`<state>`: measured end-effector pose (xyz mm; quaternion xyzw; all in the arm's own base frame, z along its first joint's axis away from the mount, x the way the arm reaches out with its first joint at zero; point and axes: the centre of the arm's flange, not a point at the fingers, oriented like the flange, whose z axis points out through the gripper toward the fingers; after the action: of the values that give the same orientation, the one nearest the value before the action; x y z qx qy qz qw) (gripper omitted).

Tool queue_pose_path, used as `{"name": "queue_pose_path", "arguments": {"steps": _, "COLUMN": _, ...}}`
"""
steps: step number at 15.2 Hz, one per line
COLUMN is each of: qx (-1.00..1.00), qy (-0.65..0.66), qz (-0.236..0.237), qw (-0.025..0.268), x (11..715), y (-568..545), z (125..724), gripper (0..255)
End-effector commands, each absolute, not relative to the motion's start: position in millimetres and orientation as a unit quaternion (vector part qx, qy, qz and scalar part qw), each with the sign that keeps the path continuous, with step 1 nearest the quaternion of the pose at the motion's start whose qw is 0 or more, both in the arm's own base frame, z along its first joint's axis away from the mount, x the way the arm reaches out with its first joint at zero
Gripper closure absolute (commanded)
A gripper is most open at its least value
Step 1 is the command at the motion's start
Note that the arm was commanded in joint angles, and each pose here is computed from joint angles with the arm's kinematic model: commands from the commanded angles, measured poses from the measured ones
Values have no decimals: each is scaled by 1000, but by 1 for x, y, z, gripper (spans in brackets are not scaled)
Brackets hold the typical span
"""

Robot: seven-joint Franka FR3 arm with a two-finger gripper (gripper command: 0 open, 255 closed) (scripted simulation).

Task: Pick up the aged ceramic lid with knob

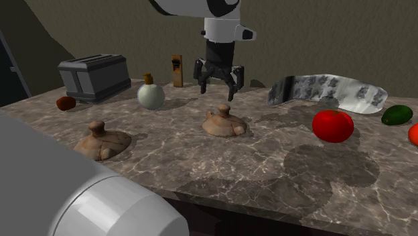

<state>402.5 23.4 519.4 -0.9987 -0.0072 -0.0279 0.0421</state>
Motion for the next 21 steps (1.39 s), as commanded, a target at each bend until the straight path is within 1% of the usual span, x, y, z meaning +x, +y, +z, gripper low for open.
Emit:
{"name": "queue_pose_path", "arguments": {"steps": 1, "qx": -998, "qy": 2, "qz": -42, "qw": 39, "x": 419, "y": 28, "z": 504, "gripper": 0}}
{"name": "queue_pose_path", "arguments": {"steps": 9, "qx": -995, "qy": 35, "qz": -91, "qw": 28, "x": 498, "y": 53, "z": 459, "gripper": 0}}
{"name": "queue_pose_path", "arguments": {"steps": 17, "qx": -995, "qy": 35, "qz": -93, "qw": 28, "x": 500, "y": 53, "z": 419, "gripper": 0}}
{"name": "queue_pose_path", "arguments": {"steps": 19, "qx": -995, "qy": 35, "qz": -93, "qw": 28, "x": 500, "y": 53, "z": 419, "gripper": 0}}
{"name": "queue_pose_path", "arguments": {"steps": 20, "qx": -995, "qy": 35, "qz": -93, "qw": 28, "x": 500, "y": 53, "z": 419, "gripper": 255}}
{"name": "queue_pose_path", "arguments": {"steps": 21, "qx": -995, "qy": 35, "qz": -93, "qw": 28, "x": 500, "y": 53, "z": 419, "gripper": 255}}
